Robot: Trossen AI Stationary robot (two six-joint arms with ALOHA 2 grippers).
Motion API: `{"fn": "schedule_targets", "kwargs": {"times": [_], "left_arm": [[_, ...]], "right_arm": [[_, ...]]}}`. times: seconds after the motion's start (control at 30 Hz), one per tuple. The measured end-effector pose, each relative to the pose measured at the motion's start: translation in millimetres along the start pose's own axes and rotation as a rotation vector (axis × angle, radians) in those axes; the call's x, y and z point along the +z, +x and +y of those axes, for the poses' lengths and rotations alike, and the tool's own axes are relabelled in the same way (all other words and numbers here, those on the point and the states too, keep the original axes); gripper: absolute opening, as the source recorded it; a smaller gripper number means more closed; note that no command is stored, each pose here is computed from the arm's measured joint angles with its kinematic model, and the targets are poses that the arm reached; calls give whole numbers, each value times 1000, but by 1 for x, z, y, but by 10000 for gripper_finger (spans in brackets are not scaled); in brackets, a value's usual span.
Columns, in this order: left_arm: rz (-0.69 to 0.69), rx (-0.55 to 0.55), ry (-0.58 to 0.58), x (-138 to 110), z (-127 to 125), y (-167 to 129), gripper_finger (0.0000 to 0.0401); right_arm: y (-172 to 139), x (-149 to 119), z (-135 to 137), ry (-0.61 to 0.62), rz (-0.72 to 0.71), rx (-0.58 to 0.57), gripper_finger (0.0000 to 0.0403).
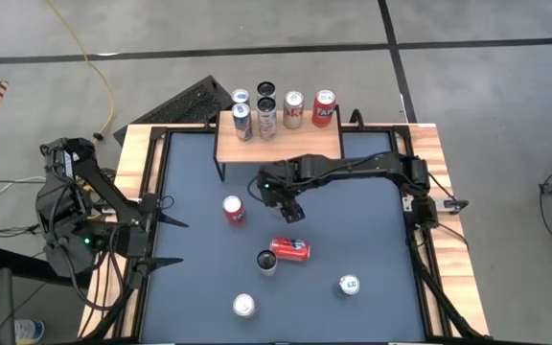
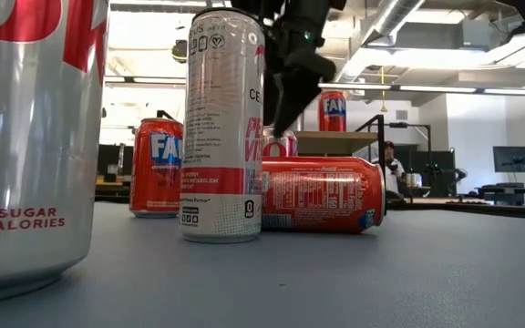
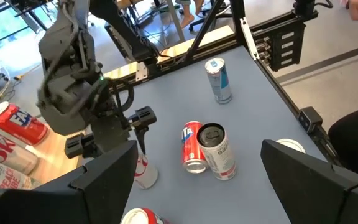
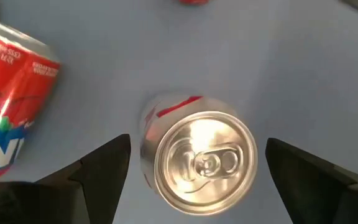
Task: Place canned beverage on shelf
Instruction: Put the center silver soda can on the shelf aligned with the other silver soda can
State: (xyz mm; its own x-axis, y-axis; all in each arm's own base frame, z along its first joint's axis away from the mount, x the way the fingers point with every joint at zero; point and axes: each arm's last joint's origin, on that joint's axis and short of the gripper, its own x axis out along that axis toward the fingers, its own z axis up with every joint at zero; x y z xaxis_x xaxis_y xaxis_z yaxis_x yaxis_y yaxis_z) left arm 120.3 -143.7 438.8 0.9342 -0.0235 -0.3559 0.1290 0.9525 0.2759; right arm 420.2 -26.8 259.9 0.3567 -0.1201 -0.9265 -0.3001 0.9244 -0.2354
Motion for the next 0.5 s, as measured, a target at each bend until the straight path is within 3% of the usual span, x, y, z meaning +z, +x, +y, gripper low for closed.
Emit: {"fn": "schedule_targets", "kwargs": {"times": [0.5], "left_arm": [[0,0,-1,0,0,0,330]], "right_arm": [[9,-3,-5,4,-4,64,343]]}}
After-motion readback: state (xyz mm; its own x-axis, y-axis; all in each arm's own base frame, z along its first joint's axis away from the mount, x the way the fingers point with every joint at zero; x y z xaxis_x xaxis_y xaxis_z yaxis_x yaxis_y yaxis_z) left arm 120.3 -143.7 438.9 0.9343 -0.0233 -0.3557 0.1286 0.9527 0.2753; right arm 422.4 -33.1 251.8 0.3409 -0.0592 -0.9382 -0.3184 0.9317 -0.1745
